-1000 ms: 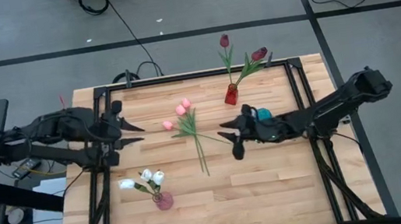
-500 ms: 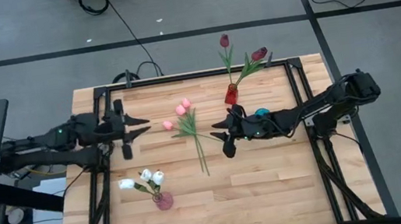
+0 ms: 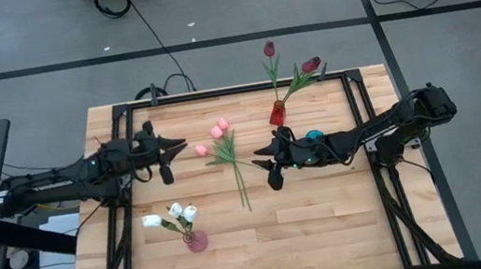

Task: Sort flowers into vase by color
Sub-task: Put the bottom pink tulip into the blue vase

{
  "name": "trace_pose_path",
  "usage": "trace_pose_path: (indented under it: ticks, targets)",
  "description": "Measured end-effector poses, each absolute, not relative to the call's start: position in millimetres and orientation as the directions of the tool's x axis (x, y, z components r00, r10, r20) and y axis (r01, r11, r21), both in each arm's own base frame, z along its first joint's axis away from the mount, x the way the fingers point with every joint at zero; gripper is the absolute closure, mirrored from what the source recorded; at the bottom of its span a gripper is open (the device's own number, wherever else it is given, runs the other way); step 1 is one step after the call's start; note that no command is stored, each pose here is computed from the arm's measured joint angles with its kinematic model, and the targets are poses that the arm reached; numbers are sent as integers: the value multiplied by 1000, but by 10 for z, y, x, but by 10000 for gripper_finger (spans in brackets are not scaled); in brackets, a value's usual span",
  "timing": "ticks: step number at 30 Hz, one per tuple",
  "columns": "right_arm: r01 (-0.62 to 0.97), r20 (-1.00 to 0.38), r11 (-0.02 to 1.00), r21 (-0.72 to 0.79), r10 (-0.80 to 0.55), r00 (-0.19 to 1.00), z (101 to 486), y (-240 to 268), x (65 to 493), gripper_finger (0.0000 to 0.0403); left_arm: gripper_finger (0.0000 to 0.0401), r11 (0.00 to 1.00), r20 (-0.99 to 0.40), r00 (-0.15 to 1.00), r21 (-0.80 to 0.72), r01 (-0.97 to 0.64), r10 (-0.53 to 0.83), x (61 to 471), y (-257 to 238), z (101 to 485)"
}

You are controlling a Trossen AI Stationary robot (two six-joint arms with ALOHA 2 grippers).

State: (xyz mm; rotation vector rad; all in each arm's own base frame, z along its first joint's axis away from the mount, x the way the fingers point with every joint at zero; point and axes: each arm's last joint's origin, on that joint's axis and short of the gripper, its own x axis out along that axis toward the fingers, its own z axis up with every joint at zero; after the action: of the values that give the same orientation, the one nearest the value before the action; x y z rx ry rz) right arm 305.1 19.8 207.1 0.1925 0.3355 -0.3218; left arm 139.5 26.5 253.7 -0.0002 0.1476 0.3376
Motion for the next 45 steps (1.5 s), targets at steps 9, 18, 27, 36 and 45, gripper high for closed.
trace_pose_path:
  ticks: [9, 18, 27, 36, 45]
  targets:
    - [379, -346, 914, 142, -313, 885, 2072, 196, 3047, 252, 346, 930, -1, 948, -190, -313, 319, 1398, 261, 2109]
    - [371, -386, 907, 197, -276, 880, 2129, 114, 3093, 252, 346, 932, 82, 947, -226, -285, 309, 1361, 253, 1980]
    - [484, -426, 860, 164, -381, 821, 2271, -79, 3170, 252, 346, 927, -3, 947, -208, -313, 320, 1342, 258, 1900]
    - [497, -487, 840, 219, -347, 801, 1875, -106, 3371, 252, 346, 938, -35, 957, -190, -289, 287, 1209, 253, 1955]
    - [467, -462, 848, 253, -318, 828, 1905, -305, 3490, 252, 346, 951, -75, 964, -159, -265, 256, 1185, 237, 1920]
